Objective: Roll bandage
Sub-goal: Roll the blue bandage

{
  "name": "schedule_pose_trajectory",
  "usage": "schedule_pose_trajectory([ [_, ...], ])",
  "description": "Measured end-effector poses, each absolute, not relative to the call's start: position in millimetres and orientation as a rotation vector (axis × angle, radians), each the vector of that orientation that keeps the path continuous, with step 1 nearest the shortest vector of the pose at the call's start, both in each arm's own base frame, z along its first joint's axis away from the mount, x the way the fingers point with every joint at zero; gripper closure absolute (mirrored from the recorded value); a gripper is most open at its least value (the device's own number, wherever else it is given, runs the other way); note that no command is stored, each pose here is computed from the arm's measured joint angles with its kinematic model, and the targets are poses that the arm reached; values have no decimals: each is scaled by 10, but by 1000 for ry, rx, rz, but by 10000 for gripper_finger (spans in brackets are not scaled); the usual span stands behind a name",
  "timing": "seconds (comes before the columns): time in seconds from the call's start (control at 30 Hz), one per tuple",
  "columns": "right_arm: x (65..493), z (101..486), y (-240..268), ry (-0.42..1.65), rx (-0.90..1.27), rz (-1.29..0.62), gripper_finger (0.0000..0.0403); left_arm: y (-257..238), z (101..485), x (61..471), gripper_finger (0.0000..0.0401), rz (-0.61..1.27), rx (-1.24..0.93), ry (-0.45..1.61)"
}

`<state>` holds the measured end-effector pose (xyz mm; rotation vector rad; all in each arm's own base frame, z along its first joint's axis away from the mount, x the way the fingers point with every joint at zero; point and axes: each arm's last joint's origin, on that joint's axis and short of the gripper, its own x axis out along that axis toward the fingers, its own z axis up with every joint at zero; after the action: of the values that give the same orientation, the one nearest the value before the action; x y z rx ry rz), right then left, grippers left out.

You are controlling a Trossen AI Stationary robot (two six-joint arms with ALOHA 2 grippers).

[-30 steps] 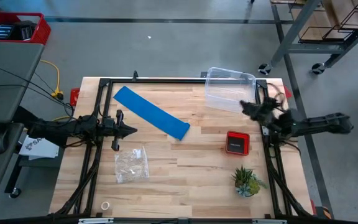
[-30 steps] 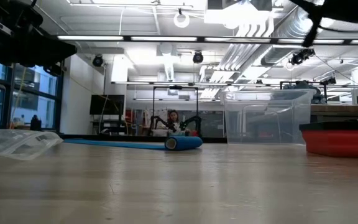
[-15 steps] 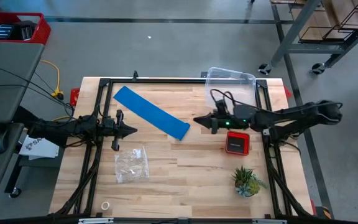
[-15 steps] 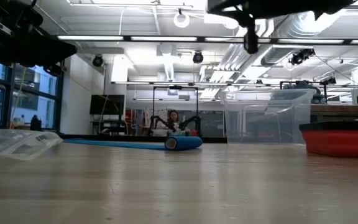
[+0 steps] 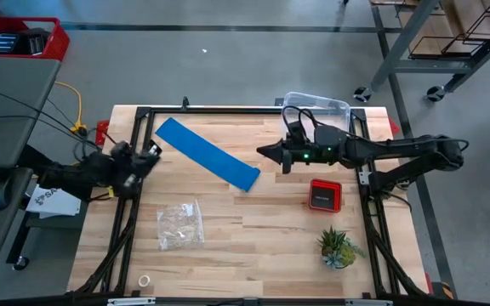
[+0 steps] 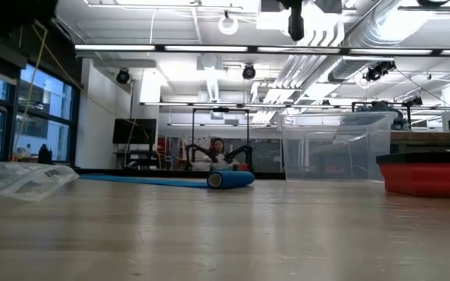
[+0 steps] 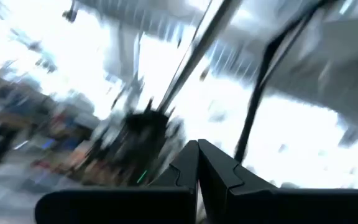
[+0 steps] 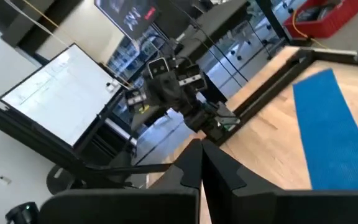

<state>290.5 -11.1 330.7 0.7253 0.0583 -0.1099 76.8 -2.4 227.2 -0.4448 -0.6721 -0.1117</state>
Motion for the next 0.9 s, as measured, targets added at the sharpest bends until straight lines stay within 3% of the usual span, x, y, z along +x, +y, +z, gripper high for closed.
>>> schedule_pose_trajectory([
  [0.13, 2902, 3260, -110, 108, 725, -125, 403, -5, 2342, 706, 400, -72, -439, -776],
  [0.23, 2896, 3222, -109, 143, 757, -142, 403, 32, 2302, 758, 400, 57, -532, -741],
  [0.37, 2903, 3202, -136, 144, 822, -169, 403, 31, 2328, 961, 400, 117, -627, -554],
  [0.47, 2913, 3182, -240, 124, 973, -209, 403, -7, 2506, 1162, 400, 64, -599, -428],
  [0.57, 2980, 3094, -333, 194, 1030, -164, 401, 3, 2603, 1397, 396, 135, -537, -227],
  [0.77, 3295, 2764, -318, 576, 937, -156, 355, 133, 2565, 1642, 342, 361, -549, 187],
  [0.9, 3473, 2410, -297, 787, 893, -306, 301, 225, 2497, 1699, 288, 434, -609, 288],
])
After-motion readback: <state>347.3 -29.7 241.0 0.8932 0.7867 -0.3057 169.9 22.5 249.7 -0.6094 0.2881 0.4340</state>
